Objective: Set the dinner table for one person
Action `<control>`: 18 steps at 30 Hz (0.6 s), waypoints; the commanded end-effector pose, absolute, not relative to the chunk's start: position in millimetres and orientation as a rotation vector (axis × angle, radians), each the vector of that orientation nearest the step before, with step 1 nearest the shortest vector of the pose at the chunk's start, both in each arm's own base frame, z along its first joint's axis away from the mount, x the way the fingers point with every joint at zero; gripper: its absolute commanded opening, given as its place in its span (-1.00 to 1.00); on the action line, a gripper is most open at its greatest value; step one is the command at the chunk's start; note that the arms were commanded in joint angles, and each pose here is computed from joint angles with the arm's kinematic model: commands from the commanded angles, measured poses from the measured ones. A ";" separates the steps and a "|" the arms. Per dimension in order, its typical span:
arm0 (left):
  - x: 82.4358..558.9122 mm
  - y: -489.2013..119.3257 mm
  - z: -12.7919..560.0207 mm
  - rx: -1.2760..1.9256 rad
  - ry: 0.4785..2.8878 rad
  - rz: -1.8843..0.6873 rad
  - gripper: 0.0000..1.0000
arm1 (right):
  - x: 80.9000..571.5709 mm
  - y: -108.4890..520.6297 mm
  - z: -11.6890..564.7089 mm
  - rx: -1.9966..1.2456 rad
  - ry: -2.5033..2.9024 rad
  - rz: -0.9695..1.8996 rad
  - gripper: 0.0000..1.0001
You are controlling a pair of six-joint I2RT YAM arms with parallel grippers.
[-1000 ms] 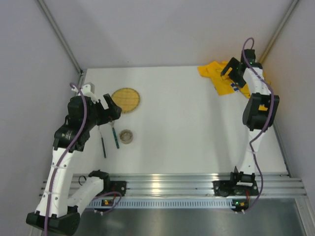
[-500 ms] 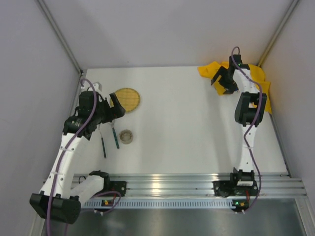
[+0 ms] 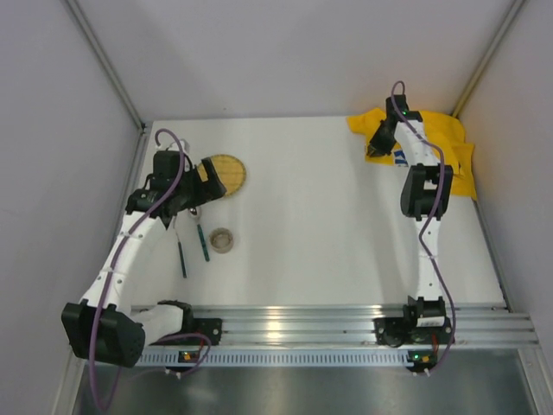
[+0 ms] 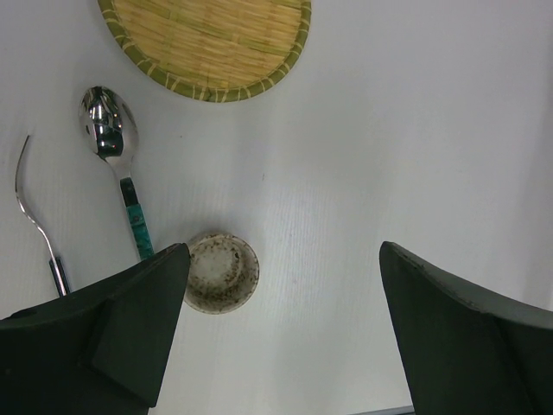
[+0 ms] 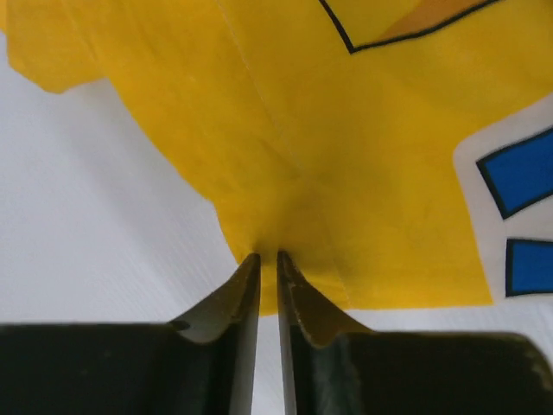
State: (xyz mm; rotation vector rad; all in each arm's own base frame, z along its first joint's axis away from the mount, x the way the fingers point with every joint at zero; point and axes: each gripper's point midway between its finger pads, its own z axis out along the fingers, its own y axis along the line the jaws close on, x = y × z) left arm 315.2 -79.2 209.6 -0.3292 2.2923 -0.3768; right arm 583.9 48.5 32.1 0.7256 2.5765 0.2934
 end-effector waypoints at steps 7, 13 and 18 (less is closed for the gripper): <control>322.6 -77.4 236.6 -0.292 2.197 -0.379 0.92 | 537.2 73.9 -19.6 0.676 2.819 0.191 -1.00; 307.2 -76.1 239.4 -0.282 2.183 -0.389 0.93 | 512.0 100.1 -2.3 0.567 2.894 0.220 -1.00; 289.8 -73.3 244.4 -0.273 2.166 -0.392 0.92 | 462.9 155.8 2.4 0.394 3.012 0.279 -1.00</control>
